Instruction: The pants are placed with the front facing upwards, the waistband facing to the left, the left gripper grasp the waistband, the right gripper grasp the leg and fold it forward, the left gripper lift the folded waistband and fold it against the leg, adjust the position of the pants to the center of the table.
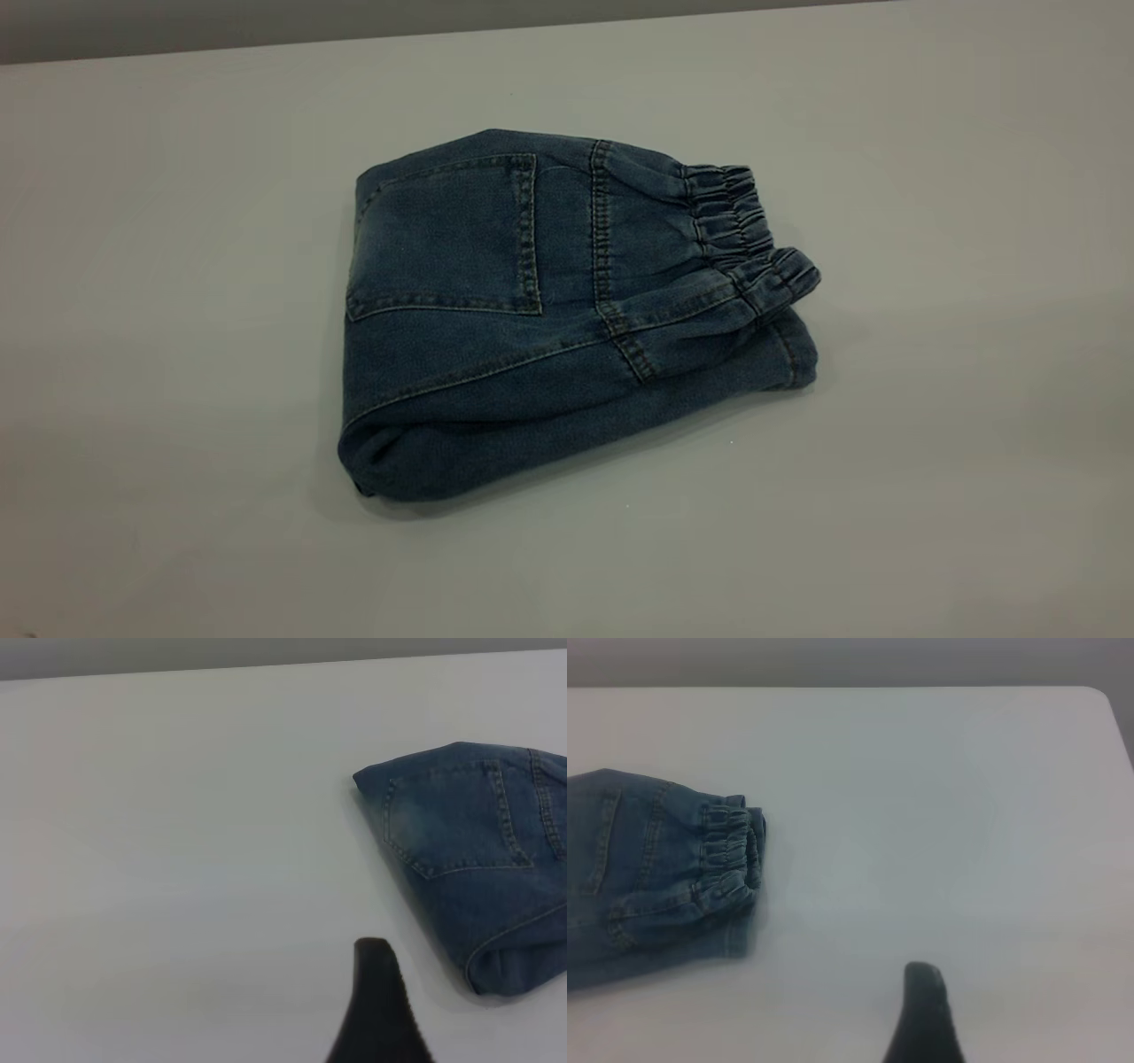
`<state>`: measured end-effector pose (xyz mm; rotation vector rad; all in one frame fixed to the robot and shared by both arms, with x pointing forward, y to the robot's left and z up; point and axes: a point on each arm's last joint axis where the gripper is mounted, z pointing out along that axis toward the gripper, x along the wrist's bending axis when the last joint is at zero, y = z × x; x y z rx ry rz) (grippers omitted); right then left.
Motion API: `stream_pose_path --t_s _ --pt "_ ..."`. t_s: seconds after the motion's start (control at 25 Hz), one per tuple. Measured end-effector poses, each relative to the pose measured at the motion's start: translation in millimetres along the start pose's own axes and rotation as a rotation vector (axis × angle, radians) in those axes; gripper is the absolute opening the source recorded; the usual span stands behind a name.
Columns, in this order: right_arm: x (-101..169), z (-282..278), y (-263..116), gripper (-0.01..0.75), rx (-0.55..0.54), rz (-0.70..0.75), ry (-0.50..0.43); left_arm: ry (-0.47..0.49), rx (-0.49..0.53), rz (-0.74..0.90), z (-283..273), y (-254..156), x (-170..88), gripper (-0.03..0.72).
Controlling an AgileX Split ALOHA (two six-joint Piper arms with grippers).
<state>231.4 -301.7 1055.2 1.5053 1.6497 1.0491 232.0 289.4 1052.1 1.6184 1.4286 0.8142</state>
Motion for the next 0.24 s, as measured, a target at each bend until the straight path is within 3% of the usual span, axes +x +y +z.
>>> stream_pose_path --t_s 0.24 --pt "0.0 0.0 0.0 0.459 0.0 0.0 0.0 -0.001 -0.002 0.0 0.0 0.2 -0.1 0.454"
